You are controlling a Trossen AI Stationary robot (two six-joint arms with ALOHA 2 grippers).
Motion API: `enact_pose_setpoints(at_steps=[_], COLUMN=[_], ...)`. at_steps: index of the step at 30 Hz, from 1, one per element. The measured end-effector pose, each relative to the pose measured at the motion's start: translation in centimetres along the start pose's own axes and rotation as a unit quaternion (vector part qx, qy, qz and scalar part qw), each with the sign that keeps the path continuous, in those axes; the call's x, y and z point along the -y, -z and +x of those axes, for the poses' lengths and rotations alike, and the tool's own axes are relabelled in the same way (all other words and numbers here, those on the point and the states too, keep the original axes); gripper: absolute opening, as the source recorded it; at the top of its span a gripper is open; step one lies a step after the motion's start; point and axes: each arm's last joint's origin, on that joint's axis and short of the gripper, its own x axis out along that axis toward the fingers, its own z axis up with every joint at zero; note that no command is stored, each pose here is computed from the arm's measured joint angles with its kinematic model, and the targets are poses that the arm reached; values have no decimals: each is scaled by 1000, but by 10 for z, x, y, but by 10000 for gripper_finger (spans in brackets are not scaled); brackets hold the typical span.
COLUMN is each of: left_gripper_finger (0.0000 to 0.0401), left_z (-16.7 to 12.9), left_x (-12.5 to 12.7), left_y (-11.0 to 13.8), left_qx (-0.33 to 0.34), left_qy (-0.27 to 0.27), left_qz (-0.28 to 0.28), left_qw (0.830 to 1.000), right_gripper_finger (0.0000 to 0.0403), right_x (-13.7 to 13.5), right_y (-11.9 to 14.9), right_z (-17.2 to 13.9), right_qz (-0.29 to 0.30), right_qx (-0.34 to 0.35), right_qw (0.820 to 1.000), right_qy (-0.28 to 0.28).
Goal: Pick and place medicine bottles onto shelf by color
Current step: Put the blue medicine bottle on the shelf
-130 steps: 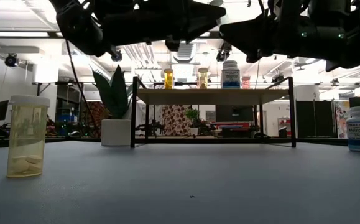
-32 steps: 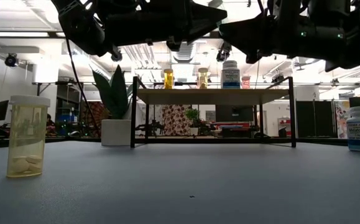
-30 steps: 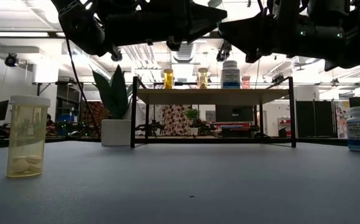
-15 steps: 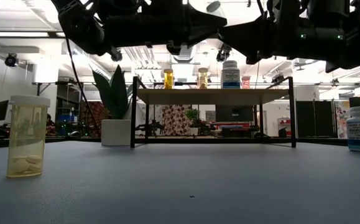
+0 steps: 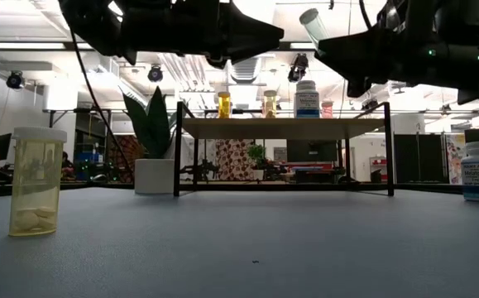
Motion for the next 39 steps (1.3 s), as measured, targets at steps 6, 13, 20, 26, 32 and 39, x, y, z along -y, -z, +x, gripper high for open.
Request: enact_pose_setpoints(at_steps=[6,13,20,26,32,39], left_gripper_finger=[211,211,211,210,185,135], left_z=[2,5,7,7,7,7], left_x=[2,5,6,6,6,5], left_y=[8,17,21,21,18,17], left_qx=[12,6,6,7,23,30], left_qy=[-3,0,2,4,1,-1], left_qz=[-2,-11,-15,-15,-14,-14], left_qw=[1000,1000,1000,1000,1000,999], right_gripper_finger=[100,100,100,100,100,100], right_x=[0,-3,-5,-4,-4,-4], right_y=[11,26,31,25,25,25], right_z=[1,24,43,42,40,40], right_qz=[-3,-19,-33,-37,-38,-39], right_qx=[-3,-12,-10,1,-1,-2], right_qw=[1000,999,999,999,999,999], right_qy=[25,23,22,24,23,23])
